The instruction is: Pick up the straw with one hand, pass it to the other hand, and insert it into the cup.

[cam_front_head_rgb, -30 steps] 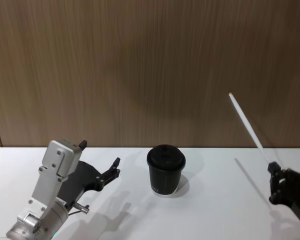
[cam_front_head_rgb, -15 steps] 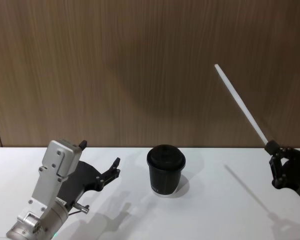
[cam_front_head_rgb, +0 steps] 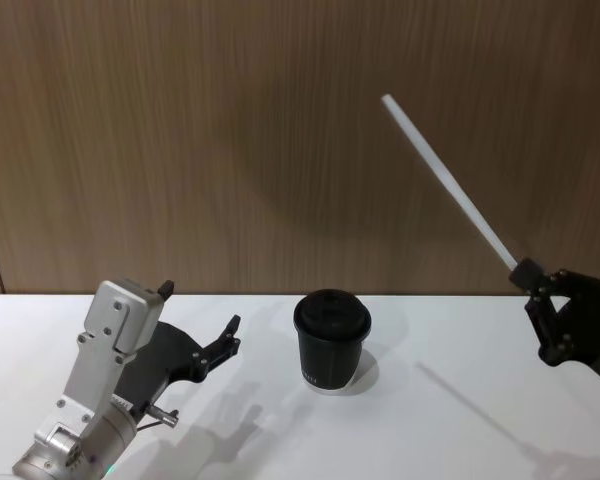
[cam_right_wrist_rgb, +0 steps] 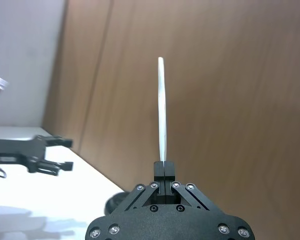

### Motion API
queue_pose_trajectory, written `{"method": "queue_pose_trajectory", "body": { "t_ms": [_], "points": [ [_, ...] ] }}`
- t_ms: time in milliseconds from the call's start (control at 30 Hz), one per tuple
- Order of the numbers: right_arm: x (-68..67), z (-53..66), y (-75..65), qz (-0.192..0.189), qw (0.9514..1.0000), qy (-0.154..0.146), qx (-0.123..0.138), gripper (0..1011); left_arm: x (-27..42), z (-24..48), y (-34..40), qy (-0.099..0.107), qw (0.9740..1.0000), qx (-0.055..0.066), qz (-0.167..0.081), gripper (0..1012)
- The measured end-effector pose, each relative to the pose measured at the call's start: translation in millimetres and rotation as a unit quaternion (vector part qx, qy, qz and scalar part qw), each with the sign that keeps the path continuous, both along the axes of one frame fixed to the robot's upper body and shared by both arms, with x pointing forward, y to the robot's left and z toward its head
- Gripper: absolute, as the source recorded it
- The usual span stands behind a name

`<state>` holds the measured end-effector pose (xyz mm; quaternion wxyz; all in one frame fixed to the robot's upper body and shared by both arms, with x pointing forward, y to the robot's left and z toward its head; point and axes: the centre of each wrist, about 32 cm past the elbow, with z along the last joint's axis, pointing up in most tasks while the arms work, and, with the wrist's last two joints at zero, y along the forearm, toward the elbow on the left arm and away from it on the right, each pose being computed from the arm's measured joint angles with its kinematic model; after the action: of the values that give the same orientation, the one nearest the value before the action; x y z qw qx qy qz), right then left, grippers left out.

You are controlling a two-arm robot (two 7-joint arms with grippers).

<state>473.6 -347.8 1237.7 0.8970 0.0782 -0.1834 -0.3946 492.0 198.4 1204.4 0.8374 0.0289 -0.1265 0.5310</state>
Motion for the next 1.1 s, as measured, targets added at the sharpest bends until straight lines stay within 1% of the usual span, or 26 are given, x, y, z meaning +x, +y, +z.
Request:
{"method": "queue_pose_trajectory", "body": {
  "t_ms": [67,167,267,367,400,500,600,667,700,733,800,900,933,1000,1033,1100],
  "points": [
    [1.5,2.3,-0.5,0.012,0.9999,-0.003,0.002,1,0.0,0.0,0.0,0.000,1.0000,0.000,0.000,1003],
    [5.2,8.0,-1.2,0.044,0.9990,-0.009,0.002,1,0.0,0.0,0.0,0.000,1.0000,0.000,0.000,1003],
    [7.5,11.2,-1.0,0.063,0.9980,-0.012,0.003,1,0.0,0.0,0.0,0.000,1.0000,0.000,0.000,1002],
    [11.0,15.8,-0.4,0.094,0.9955,-0.016,0.005,1,0.0,0.0,0.0,0.000,1.0000,0.000,0.000,1003],
    [11.0,15.8,-0.4,0.094,0.9955,-0.016,0.005,1,0.0,0.0,0.0,0.000,1.0000,0.000,0.000,1003],
    [14.1,19.8,0.3,0.119,0.9927,-0.020,0.006,1,0.0,0.0,0.0,0.000,1.0000,0.000,0.000,1003],
    [18.2,24.7,1.7,0.150,0.9884,-0.024,0.009,1,0.0,0.0,0.0,0.000,1.0000,0.000,0.000,1003],
    [19.7,26.2,2.6,0.161,0.9866,-0.025,0.010,1,0.0,0.0,0.0,0.000,1.0000,0.000,0.000,1003],
    [21.5,28.0,3.4,0.174,0.9843,-0.027,0.010,1,0.0,0.0,0.0,0.000,1.0000,0.000,0.000,1003],
    [21.5,28.0,3.4,0.174,0.9843,-0.027,0.010,1,0.0,0.0,0.0,0.000,1.0000,0.000,0.000,1003],
    [24.7,31.4,4.8,0.198,0.9798,-0.029,0.012,1,0.0,0.0,0.0,0.000,1.0000,0.000,0.000,1003],
    [27.1,33.5,6.2,0.215,0.9761,-0.030,0.013,1,0.0,0.0,0.0,0.000,1.0000,0.000,0.000,1003],
    [29.2,35.4,7.5,0.227,0.9734,-0.031,0.013,1,0.0,0.0,0.0,0.000,1.0000,0.000,0.000,1003],
    [30.8,36.8,8.4,0.239,0.9703,-0.032,0.014,1,0.0,0.0,0.0,0.000,1.0000,0.000,0.000,1003],
    [32.7,38.4,9.9,0.251,0.9673,-0.033,0.015,1,0.0,0.0,0.0,0.000,1.0000,0.000,0.000,1003],
    [34.5,40.2,10.9,0.263,0.9639,-0.034,0.016,2,0.0,0.0,0.0,0.000,1.0000,0.000,0.000,1004]
  ]
}}
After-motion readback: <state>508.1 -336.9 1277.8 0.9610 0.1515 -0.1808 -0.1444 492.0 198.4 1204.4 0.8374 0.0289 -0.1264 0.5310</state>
